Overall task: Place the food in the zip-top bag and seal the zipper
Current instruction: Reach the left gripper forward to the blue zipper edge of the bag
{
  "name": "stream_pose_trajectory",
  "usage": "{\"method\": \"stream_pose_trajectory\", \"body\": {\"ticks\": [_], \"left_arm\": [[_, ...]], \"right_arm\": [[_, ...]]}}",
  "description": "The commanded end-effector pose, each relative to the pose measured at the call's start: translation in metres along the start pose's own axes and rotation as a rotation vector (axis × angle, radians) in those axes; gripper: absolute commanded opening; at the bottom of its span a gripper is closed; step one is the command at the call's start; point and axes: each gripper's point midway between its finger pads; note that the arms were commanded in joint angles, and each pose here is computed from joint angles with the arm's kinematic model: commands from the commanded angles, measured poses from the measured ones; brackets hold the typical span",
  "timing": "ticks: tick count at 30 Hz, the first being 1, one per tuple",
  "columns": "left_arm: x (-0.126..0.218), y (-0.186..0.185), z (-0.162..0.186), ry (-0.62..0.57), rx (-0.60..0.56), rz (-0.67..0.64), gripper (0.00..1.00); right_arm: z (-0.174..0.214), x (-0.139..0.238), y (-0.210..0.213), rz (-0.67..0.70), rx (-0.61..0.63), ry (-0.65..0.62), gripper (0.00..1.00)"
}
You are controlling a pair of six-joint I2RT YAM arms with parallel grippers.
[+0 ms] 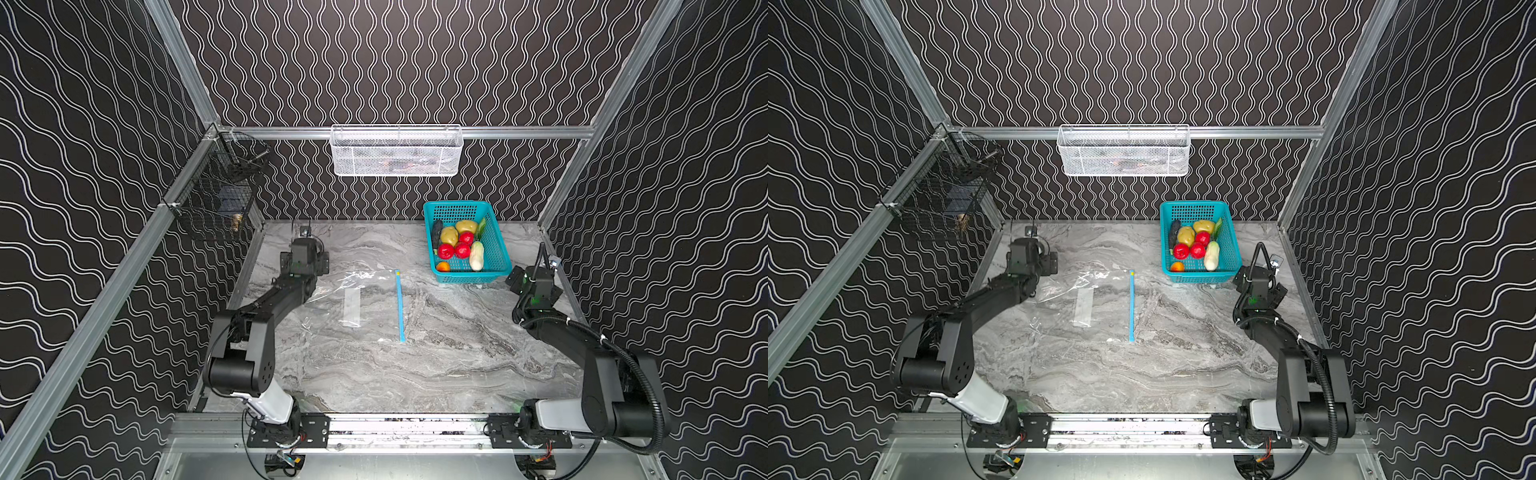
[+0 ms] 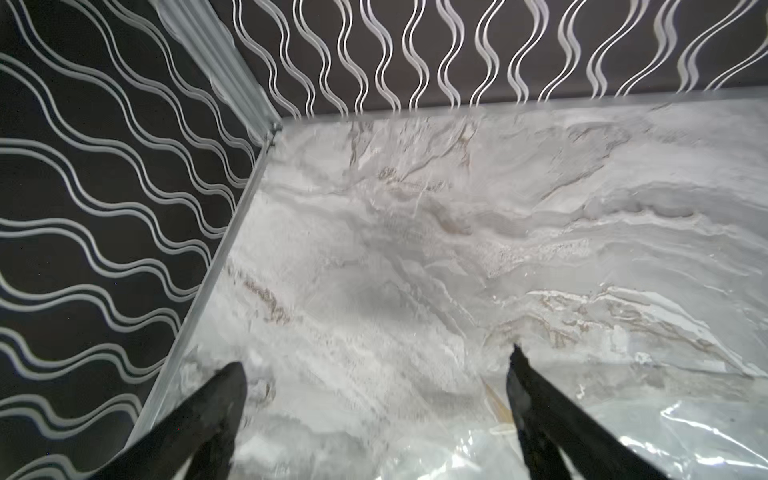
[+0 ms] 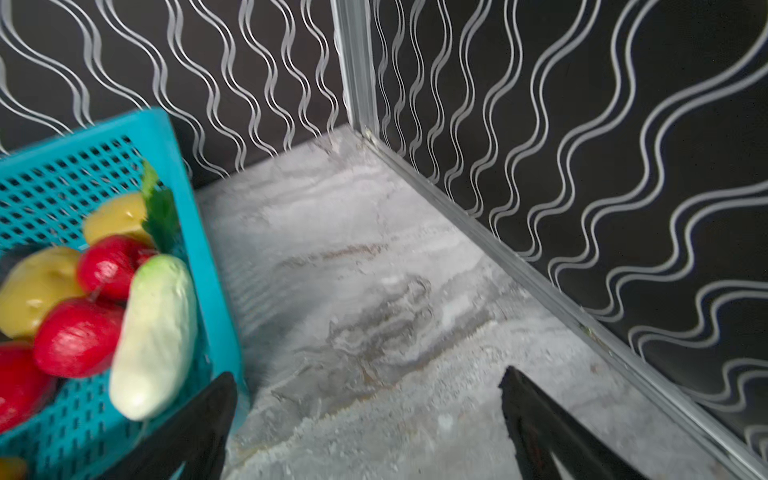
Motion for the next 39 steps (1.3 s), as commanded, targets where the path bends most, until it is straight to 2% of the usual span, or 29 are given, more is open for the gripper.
{"method": "stream_pose_trajectory", "body": {"ticks": [1, 7, 10, 13, 19, 24, 29, 33, 39], "left_arm": [[0.007, 0.005, 0.035, 0.256, -0.04, -0.075, 0.99], [0.017, -0.005, 0.019, 0.412, -0.124, -0.211, 0.99], [0.024, -0.019, 0.017, 0.468, -0.158, -0.234, 0.99], [0.034, -0.041, 0.023, 0.503, -0.191, -0.221, 0.99], [0.055, -0.096, 0.035, 0.539, -0.196, -0.114, 0.99], [0.081, -0.151, 0.032, 0.521, -0.252, -0.034, 0.99], [0.108, -0.203, 0.046, 0.505, -0.349, 0.054, 0.99], [0.103, -0.223, 0.065, 0.557, -0.34, 0.084, 0.99], [0.092, -0.242, 0.091, 0.598, -0.359, 0.057, 0.99]], "right_arm": [[0.017, 0.001, -0.009, 0.046, 0.001, 0.078, 0.99], [0.018, 0.004, -0.006, 0.025, -0.008, 0.093, 0.99], [0.017, 0.005, -0.005, 0.022, -0.017, 0.102, 0.99], [0.016, 0.008, -0.002, -0.001, -0.03, 0.107, 0.99], [0.02, 0.014, -0.002, -0.026, -0.044, 0.126, 0.99], [0.027, 0.022, -0.004, -0.039, -0.063, 0.148, 0.99], [0.035, 0.029, -0.005, -0.059, -0.076, 0.169, 0.99], [0.04, 0.032, -0.004, -0.075, -0.09, 0.188, 0.99], [0.044, 0.033, 0.004, -0.12, -0.094, 0.207, 0.99]]}}
Point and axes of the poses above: each gripper's point midway between its finger pads, its own x axis back along the fingers, its own y axis along the line the jaws close on, z = x × y, and after that the axes turned 1 degree about x, right-handed
